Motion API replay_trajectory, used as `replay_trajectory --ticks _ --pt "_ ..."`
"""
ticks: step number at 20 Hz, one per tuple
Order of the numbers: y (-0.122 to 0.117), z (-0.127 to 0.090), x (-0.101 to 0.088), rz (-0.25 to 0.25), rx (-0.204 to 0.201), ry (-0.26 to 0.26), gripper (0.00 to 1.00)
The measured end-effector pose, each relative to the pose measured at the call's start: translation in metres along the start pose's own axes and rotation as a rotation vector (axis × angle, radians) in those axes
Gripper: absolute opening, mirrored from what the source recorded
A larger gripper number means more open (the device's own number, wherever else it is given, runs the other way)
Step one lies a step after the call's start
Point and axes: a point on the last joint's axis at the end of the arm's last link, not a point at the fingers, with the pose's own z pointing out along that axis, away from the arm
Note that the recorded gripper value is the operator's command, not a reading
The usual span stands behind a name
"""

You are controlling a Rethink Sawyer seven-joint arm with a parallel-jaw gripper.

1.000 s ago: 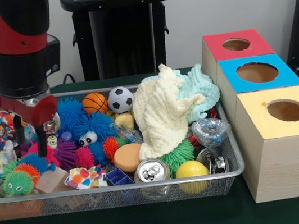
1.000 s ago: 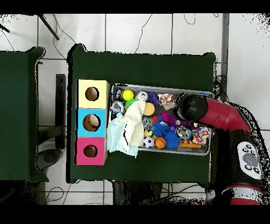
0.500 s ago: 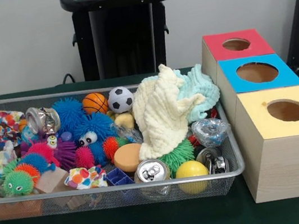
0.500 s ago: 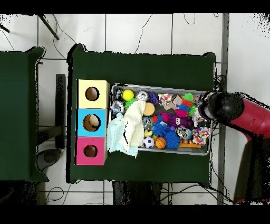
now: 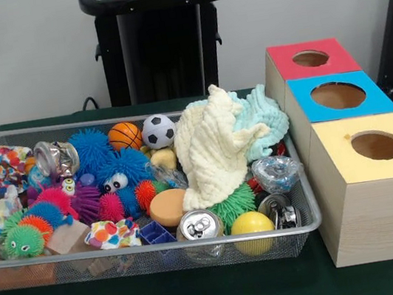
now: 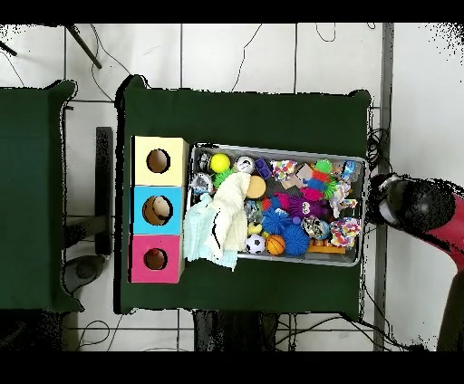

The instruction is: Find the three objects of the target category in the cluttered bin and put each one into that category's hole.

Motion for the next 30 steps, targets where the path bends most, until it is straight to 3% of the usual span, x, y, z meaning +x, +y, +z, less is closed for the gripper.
replay_trajectory --ticks 5,9,18,24,30 --pt "-0.002 -0.006 0.018 -0.030 0.029 0.006 1.00" --pt "0.013 -0.016 0.037 -0.077 0.046 0.003 1.00" --pt "0.057 -0.030 0.061 -0.153 0.041 -0.014 1.00" --pt "0.065 -0.023 0.066 -0.168 0.034 -0.020 1.00" --pt "0.070 0.002 0.072 -0.179 0.009 -0.054 1.00"
